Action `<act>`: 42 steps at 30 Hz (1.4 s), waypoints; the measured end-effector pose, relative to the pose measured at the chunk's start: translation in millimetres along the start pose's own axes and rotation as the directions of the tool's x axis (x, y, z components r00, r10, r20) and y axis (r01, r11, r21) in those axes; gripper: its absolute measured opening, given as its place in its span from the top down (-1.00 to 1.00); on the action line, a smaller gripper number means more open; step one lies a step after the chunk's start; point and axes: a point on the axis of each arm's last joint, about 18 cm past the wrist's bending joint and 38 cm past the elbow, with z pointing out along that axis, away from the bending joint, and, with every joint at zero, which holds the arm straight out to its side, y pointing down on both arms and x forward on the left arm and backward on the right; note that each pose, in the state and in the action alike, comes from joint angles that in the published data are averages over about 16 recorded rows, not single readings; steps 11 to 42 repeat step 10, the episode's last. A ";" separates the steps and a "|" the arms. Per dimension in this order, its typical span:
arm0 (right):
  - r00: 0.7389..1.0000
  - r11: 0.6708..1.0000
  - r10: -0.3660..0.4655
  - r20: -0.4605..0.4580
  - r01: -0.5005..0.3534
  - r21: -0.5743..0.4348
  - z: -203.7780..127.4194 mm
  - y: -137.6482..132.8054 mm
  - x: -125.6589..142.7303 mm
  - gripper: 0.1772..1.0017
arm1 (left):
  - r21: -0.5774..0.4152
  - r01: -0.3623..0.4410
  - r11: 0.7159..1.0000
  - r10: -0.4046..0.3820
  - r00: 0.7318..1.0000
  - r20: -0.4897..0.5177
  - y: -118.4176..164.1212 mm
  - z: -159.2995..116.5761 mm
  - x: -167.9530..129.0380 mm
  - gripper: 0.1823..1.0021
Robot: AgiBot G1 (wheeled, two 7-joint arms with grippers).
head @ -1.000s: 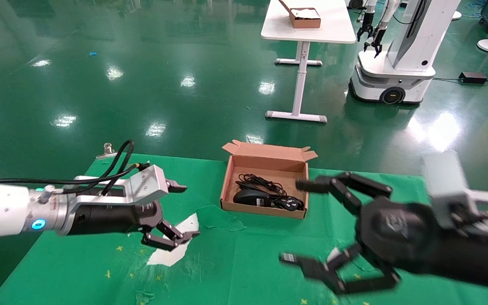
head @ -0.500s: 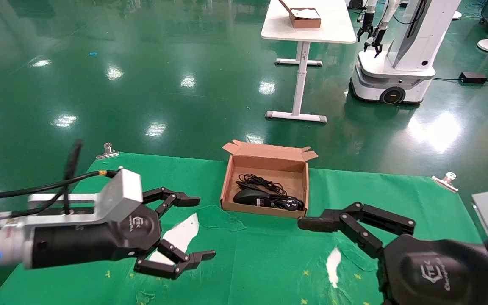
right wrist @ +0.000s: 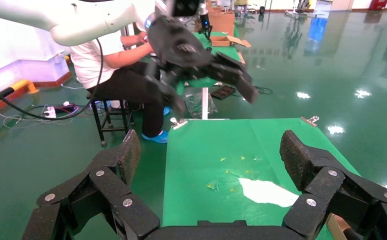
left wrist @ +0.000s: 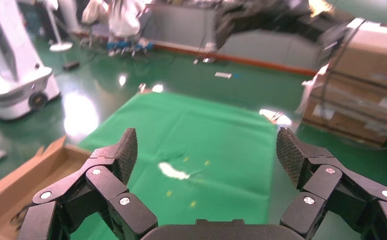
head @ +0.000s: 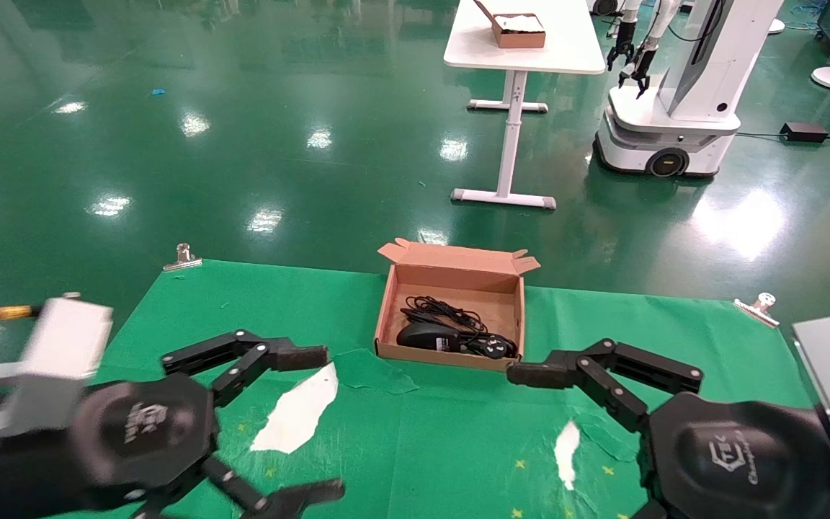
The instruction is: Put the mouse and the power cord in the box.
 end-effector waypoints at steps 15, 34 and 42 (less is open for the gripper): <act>1.000 1.000 0.000 0.001 0.000 0.000 -0.1 -0.1 -0.3 -1.00 | 0.076 -0.014 0.997 0.017 0.999 -0.043 -15.4 -15.9 22.0 -1.00; 1.000 1.000 0.000 0.001 0.000 0.000 -0.1 -0.1 -0.3 -1.00 | 0.076 -0.014 0.997 0.017 0.999 -0.043 -15.4 -15.9 22.0 -1.00; 1.000 1.000 0.000 0.001 0.000 0.000 -0.1 -0.1 -0.3 -1.00 | 0.076 -0.014 0.997 0.017 0.999 -0.043 -15.4 -15.9 22.0 -1.00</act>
